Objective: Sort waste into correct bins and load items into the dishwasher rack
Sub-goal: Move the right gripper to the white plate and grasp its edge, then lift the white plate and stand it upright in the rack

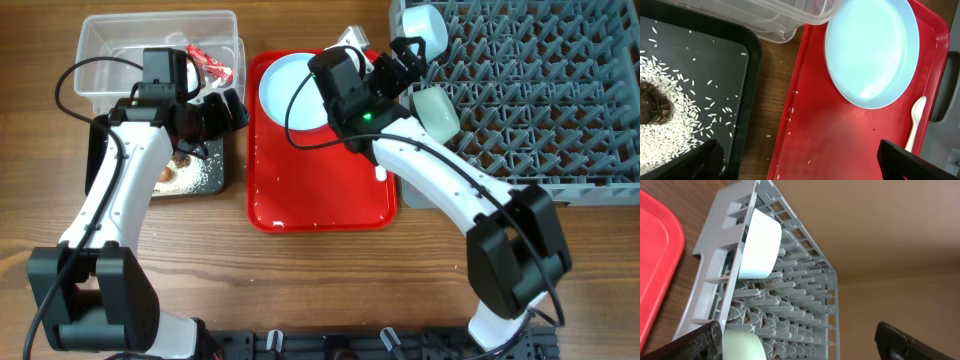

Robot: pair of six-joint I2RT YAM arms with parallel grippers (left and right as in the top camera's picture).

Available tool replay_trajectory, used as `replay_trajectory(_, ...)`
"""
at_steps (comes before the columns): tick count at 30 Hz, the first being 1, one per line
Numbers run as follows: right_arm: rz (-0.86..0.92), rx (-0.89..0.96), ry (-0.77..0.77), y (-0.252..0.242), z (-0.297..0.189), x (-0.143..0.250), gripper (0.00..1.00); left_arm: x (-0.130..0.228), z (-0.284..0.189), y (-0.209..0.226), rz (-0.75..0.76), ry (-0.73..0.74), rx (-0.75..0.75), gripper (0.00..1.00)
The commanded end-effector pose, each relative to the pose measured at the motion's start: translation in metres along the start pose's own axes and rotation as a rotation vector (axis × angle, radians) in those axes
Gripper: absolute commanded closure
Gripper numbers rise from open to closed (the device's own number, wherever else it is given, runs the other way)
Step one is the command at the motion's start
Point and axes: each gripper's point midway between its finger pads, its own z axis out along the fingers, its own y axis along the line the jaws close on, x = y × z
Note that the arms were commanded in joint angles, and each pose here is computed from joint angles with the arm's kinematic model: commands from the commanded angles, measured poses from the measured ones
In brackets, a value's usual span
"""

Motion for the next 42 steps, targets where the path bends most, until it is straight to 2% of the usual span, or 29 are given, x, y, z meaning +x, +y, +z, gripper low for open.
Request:
replay_trajectory(1,0.220,-0.292,-0.067,0.022,-0.026,-0.010,0.00,-0.002,-0.006,-0.001,0.002,-0.017,0.007,0.00)
replay_trajectory(3,0.258,-0.553,-0.084,0.055,-0.049,-0.012,0.00,-0.002,-0.006,-0.001,0.002,-0.017,0.007,0.00)
replay_trajectory(5,0.348,-0.715,-0.112,0.056,-0.077,-0.018,0.00,-0.002,-0.006,-0.001,0.002,-0.017,0.007,0.00)
replay_trajectory(8,0.588,-0.809,-0.190,0.009,-0.114,-0.039,0.00,-0.002,-0.006,-0.001,0.002,-0.017,0.007,0.00)
replay_trajectory(11,0.828,-0.832,-0.160,-0.001,-0.105,-0.052,0.00,-0.002,-0.006,-0.001,0.002,-0.017,0.007,0.00)
replay_trajectory(12,0.855,-0.845,-0.131,0.010,-0.092,-0.054,0.00,-0.002,-0.006,-0.001,0.002,-0.017,0.007,0.00)
replay_trajectory(14,0.875,-0.915,0.010,0.064,-0.049,-0.047,0.00,-0.002,-0.006,-0.001,0.002,-0.017,0.007,0.00)
replay_trajectory(17,0.811,-1.139,0.159,0.138,-0.039,-0.042,0.00,-0.002,-0.006,-0.001,0.002,-0.017,0.007,0.00)
replay_trajectory(20,0.788,-1.281,0.185,0.160,-0.054,-0.045,0.00,-0.002,-0.006,-0.001,0.002,-0.017,0.007,0.00)
replay_trajectory(22,0.863,-1.266,0.142,0.154,-0.048,-0.060,0.00,-0.002,-0.006,-0.001,0.002,-0.017,0.007,0.00)
replay_trajectory(23,0.980,-1.139,0.190,0.146,-0.028,-0.057,0.18,-0.002,-0.006,-0.001,0.002,-0.017,0.007,0.00)
replay_trajectory(24,1.058,-1.046,0.232,0.142,-0.015,-0.051,0.26,-0.002,-0.006,-0.001,0.002,-0.017,0.007,0.00)
replay_trajectory(26,1.076,-0.956,0.267,0.151,0.003,-0.041,0.32,-0.002,-0.006,-0.001,0.002,-0.017,0.007,0.00)
replay_trajectory(28,1.045,-0.922,0.321,0.170,0.013,-0.026,0.33,-0.002,-0.006,-0.001,0.002,-0.017,0.007,0.00)
replay_trajectory(31,1.049,-0.910,0.351,0.185,0.021,-0.020,0.41,-0.002,-0.006,-0.001,0.002,-0.017,0.007,0.00)
replay_trajectory(33,1.046,-0.896,0.358,0.194,0.027,-0.016,0.52,-0.002,-0.006,-0.001,0.002,-0.017,0.007,0.00)
replay_trajectory(37,1.030,-0.877,0.428,0.222,0.036,0.001,0.59,-0.002,-0.006,-0.001,0.002,-0.017,0.007,0.00)
replay_trajectory(38,1.029,-0.881,0.430,0.222,0.036,0.001,0.67,-0.002,-0.006,-0.001,0.002,-0.017,0.007,0.00)
replay_trajectory(39,1.016,-0.924,0.435,0.226,0.030,-0.001,0.84,-0.002,-0.006,-0.001,0.002,-0.017,0.007,0.00)
replay_trajectory(42,0.991,-0.977,0.444,0.230,0.022,-0.001,0.93,-0.002,-0.006,-0.001,0.002,-0.017,0.007,0.00)
